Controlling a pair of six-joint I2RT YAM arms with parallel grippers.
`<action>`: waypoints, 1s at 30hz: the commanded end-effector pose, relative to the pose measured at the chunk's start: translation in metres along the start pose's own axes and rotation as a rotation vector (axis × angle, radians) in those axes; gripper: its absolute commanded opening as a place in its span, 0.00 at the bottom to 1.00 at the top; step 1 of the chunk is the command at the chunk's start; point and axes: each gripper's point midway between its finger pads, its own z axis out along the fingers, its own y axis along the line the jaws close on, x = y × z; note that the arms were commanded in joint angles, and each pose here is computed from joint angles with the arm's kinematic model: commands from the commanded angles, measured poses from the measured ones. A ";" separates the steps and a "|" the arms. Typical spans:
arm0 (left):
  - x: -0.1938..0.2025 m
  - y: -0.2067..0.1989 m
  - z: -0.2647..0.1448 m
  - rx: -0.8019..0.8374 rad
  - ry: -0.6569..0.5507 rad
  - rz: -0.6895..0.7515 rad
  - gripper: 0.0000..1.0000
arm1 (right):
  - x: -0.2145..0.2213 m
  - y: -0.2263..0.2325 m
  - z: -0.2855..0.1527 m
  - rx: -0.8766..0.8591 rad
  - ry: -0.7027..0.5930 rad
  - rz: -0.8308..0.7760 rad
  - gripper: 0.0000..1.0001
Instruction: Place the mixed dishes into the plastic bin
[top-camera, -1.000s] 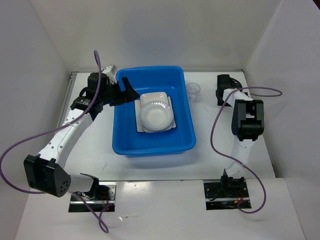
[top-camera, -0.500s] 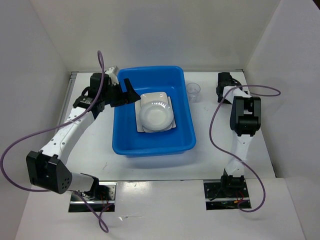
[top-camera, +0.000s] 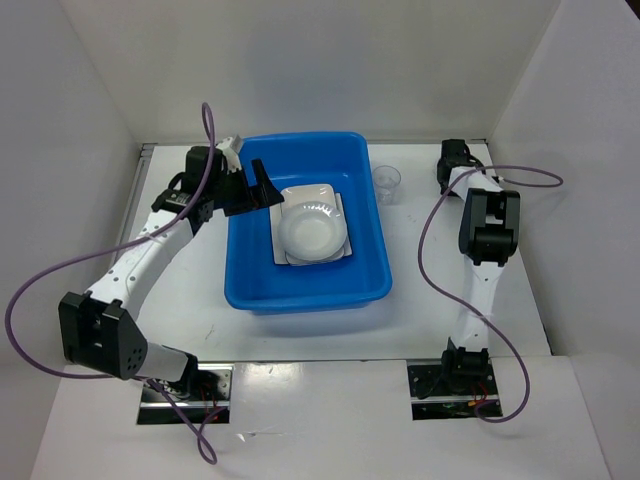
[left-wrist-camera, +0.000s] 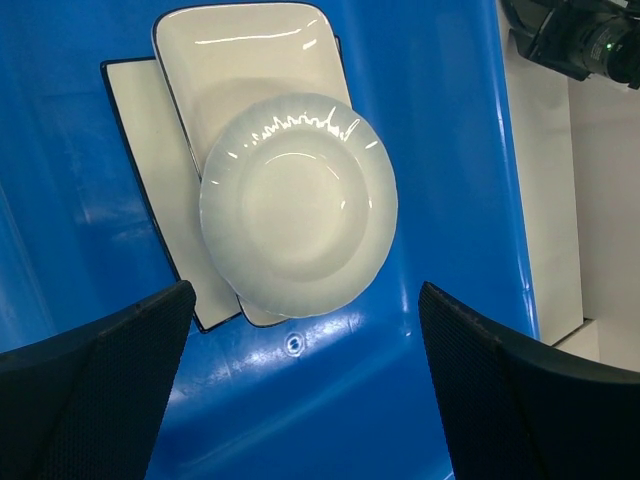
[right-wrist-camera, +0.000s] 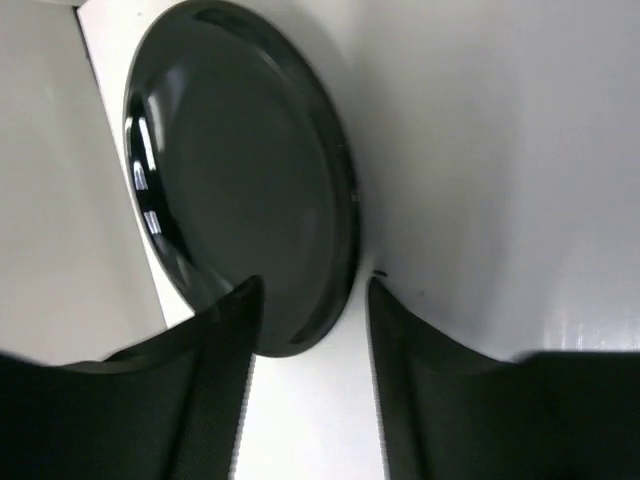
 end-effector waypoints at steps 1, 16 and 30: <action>-0.012 -0.013 -0.001 0.044 -0.027 0.012 0.99 | -0.011 0.005 0.005 0.004 -0.047 -0.006 0.49; -0.008 -0.019 0.000 0.087 -0.023 -0.009 0.99 | -0.031 -0.003 -0.044 -0.081 -0.057 0.036 0.00; -0.004 -0.024 -0.013 0.117 -0.051 -0.026 0.99 | -0.067 0.012 -0.127 -0.275 -0.072 0.090 0.00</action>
